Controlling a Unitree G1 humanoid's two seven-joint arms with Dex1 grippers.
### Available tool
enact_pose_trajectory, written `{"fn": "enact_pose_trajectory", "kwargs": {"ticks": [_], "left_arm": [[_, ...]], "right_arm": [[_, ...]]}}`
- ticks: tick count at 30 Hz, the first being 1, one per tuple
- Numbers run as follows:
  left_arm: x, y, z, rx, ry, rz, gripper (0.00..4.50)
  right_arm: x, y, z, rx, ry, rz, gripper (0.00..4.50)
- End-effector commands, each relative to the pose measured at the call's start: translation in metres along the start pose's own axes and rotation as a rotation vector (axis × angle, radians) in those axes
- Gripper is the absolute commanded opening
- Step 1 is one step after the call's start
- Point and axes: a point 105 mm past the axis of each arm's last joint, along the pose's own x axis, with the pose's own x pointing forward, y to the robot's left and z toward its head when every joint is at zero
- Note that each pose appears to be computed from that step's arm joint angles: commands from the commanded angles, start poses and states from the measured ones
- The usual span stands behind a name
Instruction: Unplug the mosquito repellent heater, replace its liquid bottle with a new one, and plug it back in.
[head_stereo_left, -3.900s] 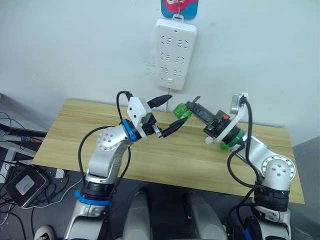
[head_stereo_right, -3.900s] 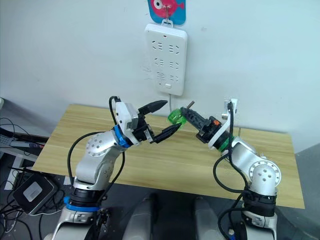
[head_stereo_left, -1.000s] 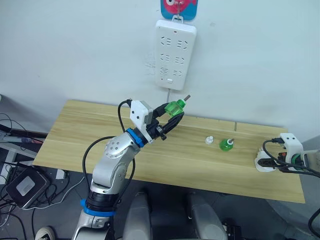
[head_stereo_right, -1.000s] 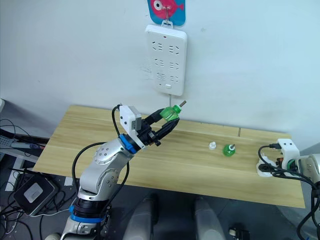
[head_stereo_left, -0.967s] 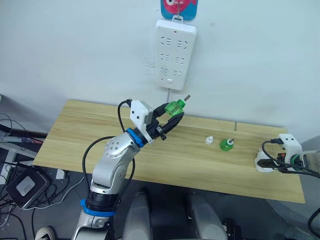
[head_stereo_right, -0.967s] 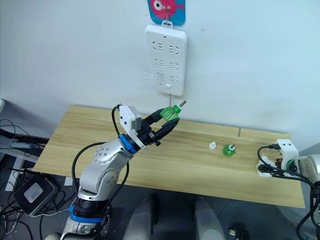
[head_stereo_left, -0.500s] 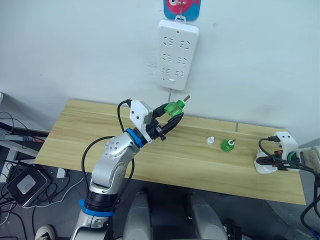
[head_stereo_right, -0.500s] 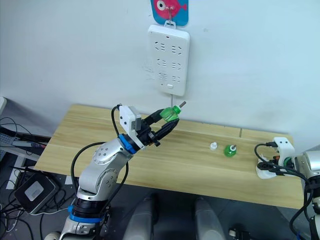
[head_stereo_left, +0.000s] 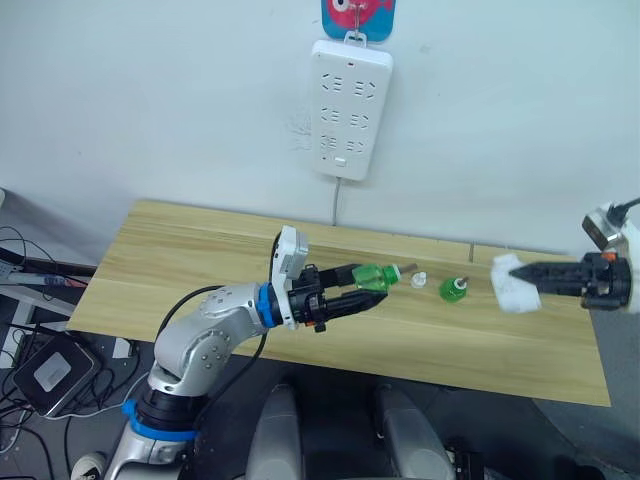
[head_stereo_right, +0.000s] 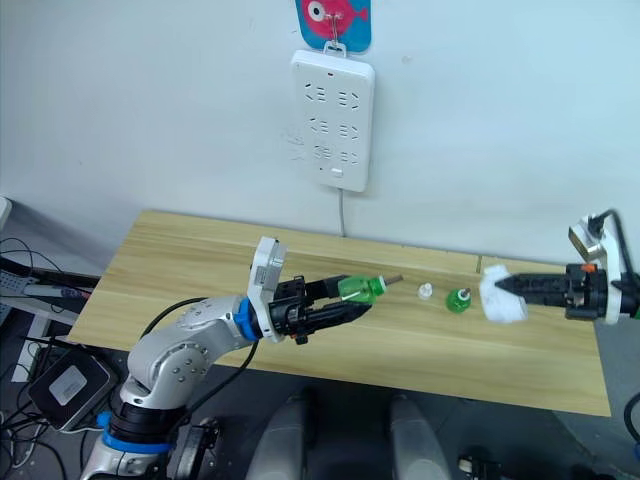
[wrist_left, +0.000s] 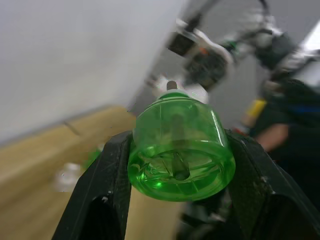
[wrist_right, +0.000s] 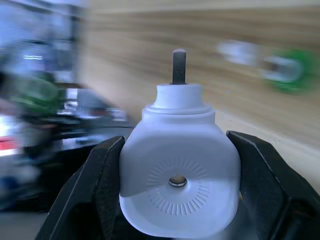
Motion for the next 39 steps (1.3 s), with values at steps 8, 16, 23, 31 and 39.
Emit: {"fn": "enact_pose_trajectory", "kwargs": {"ticks": [8,16,23,31,39], "left_arm": [[0.016,-0.008,0.02,-0.001,0.013,-0.179,2.26],[0.033,-0.001,0.025,0.045,-0.011,-0.197,2.26],[0.037,0.001,0.03,0.064,-0.029,-0.208,2.26],[0.042,-0.002,0.033,0.08,-0.033,-0.223,2.26],[0.049,-0.004,0.036,0.087,-0.041,-0.242,2.26]], "right_arm": [[0.028,0.064,0.017,-0.035,0.014,0.307,2.89],[0.041,0.079,0.02,-0.052,0.004,0.346,2.89],[0.045,0.085,0.017,-0.077,0.029,0.361,2.89],[0.047,0.086,0.017,-0.087,0.028,0.364,2.89],[0.051,0.087,0.017,-0.1,0.028,0.367,2.89]]}}
